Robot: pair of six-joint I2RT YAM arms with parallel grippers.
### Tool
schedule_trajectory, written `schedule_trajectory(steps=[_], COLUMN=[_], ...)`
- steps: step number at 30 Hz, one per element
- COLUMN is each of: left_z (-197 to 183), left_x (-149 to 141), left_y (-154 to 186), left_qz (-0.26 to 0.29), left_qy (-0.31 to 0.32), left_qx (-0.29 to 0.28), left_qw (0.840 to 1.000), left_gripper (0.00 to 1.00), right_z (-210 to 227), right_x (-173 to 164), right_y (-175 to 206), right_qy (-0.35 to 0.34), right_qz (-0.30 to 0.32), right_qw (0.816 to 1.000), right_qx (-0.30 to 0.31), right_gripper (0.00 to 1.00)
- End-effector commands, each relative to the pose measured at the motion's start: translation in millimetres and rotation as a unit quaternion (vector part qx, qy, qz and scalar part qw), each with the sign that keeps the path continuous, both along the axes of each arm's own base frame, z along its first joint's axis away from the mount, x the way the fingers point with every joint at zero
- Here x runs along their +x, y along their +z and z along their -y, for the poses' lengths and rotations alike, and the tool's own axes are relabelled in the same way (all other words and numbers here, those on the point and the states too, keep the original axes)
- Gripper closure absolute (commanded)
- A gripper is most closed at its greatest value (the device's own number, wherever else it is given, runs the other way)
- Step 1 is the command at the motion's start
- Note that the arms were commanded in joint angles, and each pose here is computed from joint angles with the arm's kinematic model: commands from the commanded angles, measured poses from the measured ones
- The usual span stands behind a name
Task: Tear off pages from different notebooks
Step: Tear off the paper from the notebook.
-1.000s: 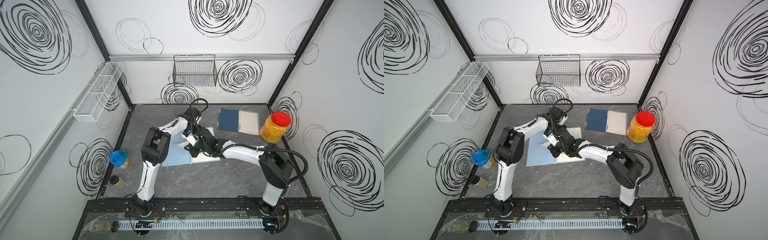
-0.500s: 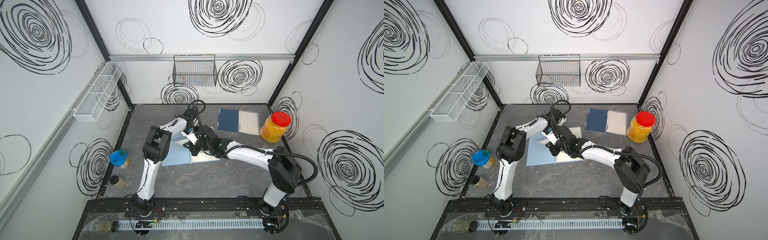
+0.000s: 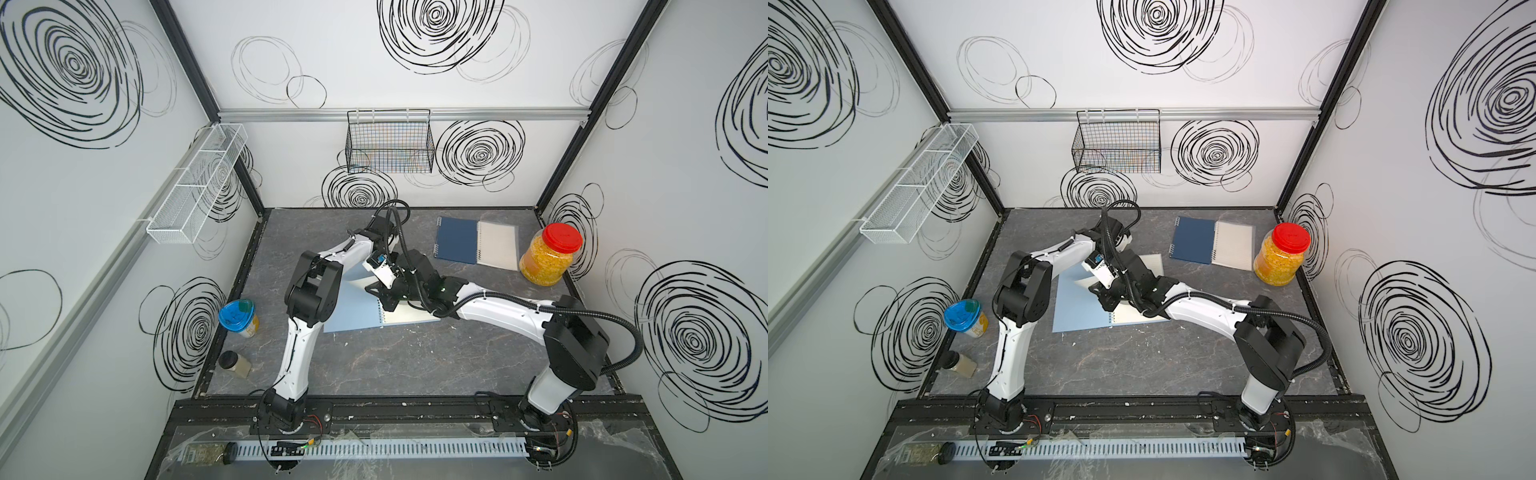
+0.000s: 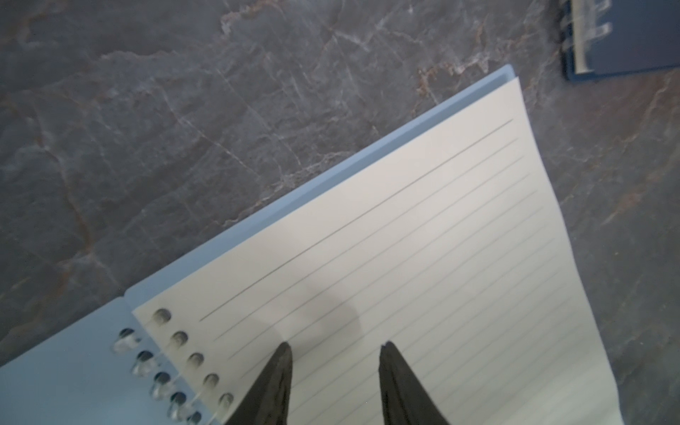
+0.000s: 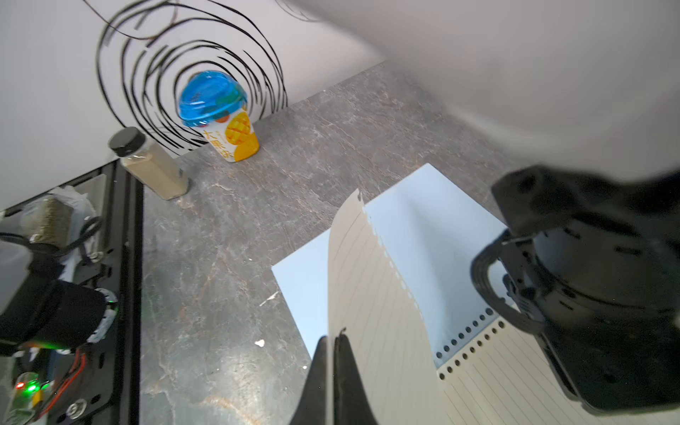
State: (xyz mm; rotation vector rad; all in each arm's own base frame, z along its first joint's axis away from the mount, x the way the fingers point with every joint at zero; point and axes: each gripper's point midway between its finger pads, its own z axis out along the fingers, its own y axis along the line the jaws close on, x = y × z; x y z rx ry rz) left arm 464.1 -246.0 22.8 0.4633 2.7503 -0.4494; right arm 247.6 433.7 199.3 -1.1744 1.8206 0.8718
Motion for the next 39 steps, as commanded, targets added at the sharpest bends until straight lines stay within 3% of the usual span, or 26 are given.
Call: schedule_trajectory(steps=[1,4,6,9,20,25,31,39], left_z=[-12.6,-17.2,-17.8,-17.5,-15.0,-10.5,-7.1,-51.5], left_x=[-8.4,-8.6,-9.3,-8.9,-5.5,13.4,36.2,47.5], left_y=[-38.1,-42.2,-43.8,-44.7,-32.1,16.2,99.9,177.3], left_qz=[-0.041,-0.041,-0.041,-0.041,-0.028,0.022,0.107,0.185], left_qy=[0.015,0.018,0.018,0.018,0.019,0.031,0.040,0.100], left_qx=[0.028,0.041,0.043,0.043,0.036,0.004,-0.036,-0.069], left_qw=[0.999,0.998,0.998,0.998,0.999,0.999,0.993,0.975], left_gripper=[0.57,0.58,0.58,0.58,0.59,0.58,0.55,0.51], right_z=[-13.2,-10.1,-1.5,11.1,27.4,47.3,70.9,101.9], right_x=[-55.2,-111.4,-129.0,-121.4,-71.9,-31.5,14.1,65.1], right_y=[75.3,122.3,143.2,155.7,147.3,135.1,116.8,100.3], right_qy=[0.096,0.164,0.171,0.130,0.036,-0.032,-0.116,-0.192], right_qz=[0.038,0.088,0.112,0.127,0.136,0.105,0.063,-0.003], right_qw=[0.991,0.973,0.963,0.960,0.973,0.980,0.980,0.969], right_qx=[0.086,0.139,0.177,0.215,0.181,0.166,0.146,0.153], right_gripper=[1.00,1.00,1.00,1.00,1.00,1.00,1.00,1.00])
